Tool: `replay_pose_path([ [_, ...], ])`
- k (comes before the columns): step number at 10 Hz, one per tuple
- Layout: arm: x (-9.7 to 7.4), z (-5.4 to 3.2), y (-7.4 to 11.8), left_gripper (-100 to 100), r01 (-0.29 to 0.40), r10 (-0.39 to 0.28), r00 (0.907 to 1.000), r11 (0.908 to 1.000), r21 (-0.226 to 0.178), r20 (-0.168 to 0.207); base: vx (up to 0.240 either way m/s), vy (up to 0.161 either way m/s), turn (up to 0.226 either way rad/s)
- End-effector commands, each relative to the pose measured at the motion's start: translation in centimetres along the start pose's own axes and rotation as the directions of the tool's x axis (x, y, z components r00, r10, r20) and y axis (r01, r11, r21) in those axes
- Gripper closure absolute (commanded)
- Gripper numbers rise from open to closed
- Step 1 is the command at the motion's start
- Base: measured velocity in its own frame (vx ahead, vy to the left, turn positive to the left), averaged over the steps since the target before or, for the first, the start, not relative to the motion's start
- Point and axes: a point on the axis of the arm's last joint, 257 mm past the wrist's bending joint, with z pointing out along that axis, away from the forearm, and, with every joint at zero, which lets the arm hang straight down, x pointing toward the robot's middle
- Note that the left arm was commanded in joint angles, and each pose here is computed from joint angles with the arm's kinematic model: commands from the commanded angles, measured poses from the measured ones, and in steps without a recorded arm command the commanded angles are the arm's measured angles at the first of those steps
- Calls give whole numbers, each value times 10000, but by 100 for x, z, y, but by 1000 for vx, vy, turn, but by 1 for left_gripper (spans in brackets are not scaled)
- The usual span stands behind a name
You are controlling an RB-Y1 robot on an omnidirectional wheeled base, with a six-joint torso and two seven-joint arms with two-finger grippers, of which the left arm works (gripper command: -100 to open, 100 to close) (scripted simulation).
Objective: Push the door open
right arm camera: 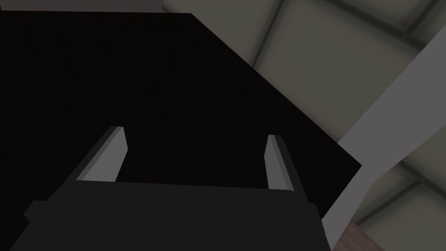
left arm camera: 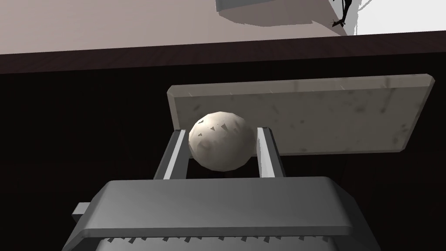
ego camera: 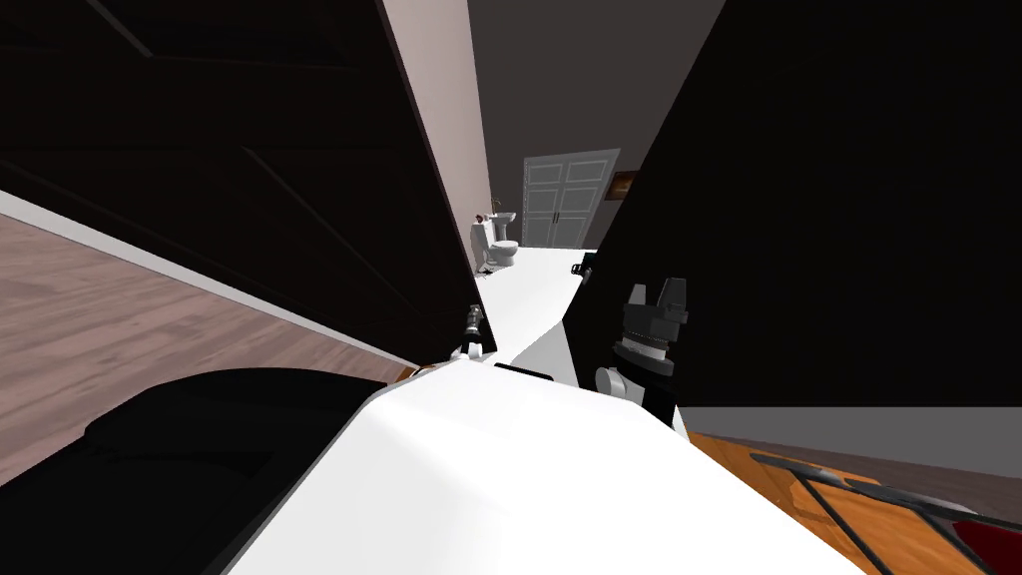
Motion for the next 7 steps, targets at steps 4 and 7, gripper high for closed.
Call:
replay_pose_path([
  [4,-144,44,-49,100,2,-3,9999,9999,117,114,193,-9,99],
  [7,-221,47,-44,100,12,-14,9998,9999,107,176,177,-9,102],
])
